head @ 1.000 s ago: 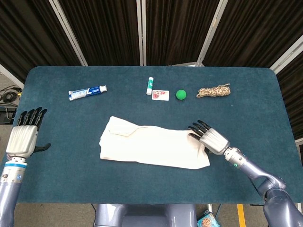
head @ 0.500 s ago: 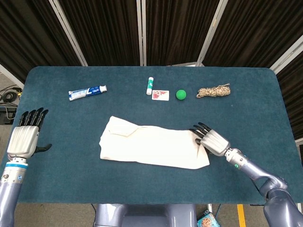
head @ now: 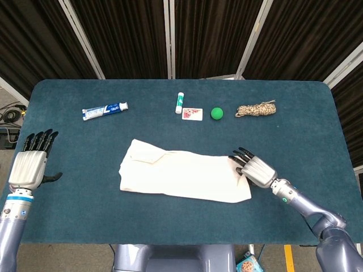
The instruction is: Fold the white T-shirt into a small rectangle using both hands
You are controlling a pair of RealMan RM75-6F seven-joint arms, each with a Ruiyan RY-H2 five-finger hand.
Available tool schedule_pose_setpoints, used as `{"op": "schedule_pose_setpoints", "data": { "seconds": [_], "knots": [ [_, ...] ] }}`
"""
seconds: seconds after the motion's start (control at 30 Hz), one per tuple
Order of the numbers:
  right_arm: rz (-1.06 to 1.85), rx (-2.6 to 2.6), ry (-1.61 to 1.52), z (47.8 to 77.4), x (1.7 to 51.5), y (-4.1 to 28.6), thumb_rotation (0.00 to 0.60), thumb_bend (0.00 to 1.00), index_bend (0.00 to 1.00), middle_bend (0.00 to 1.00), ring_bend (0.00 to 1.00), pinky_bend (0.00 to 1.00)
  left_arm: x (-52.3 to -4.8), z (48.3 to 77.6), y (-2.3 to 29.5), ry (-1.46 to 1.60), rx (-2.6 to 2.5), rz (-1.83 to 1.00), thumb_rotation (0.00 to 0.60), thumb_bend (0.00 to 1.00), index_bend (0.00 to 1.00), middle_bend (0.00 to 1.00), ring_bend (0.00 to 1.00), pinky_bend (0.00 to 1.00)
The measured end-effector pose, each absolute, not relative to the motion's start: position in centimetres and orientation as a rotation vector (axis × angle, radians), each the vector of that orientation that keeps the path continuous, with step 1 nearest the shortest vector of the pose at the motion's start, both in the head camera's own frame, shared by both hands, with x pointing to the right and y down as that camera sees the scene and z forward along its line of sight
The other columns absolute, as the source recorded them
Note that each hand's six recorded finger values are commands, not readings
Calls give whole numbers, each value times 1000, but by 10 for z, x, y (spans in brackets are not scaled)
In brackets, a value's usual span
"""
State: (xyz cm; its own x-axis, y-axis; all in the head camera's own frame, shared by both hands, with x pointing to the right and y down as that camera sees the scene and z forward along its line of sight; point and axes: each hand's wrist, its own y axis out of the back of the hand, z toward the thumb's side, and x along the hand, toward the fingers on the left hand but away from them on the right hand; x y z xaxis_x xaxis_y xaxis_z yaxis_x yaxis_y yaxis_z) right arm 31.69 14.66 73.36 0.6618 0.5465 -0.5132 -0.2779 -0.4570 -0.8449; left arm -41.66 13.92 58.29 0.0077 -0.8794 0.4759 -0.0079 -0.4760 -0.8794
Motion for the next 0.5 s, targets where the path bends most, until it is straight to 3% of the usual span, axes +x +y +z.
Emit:
{"op": "schedule_pose_setpoints", "data": {
  "seconds": [0.5],
  "knots": [
    [992, -1753, -205, 711, 357, 149, 600, 394, 702, 114, 0, 0, -415, 581, 141, 936, -1587, -1544, 600, 0, 0, 0, 0, 0]
  ]
}}
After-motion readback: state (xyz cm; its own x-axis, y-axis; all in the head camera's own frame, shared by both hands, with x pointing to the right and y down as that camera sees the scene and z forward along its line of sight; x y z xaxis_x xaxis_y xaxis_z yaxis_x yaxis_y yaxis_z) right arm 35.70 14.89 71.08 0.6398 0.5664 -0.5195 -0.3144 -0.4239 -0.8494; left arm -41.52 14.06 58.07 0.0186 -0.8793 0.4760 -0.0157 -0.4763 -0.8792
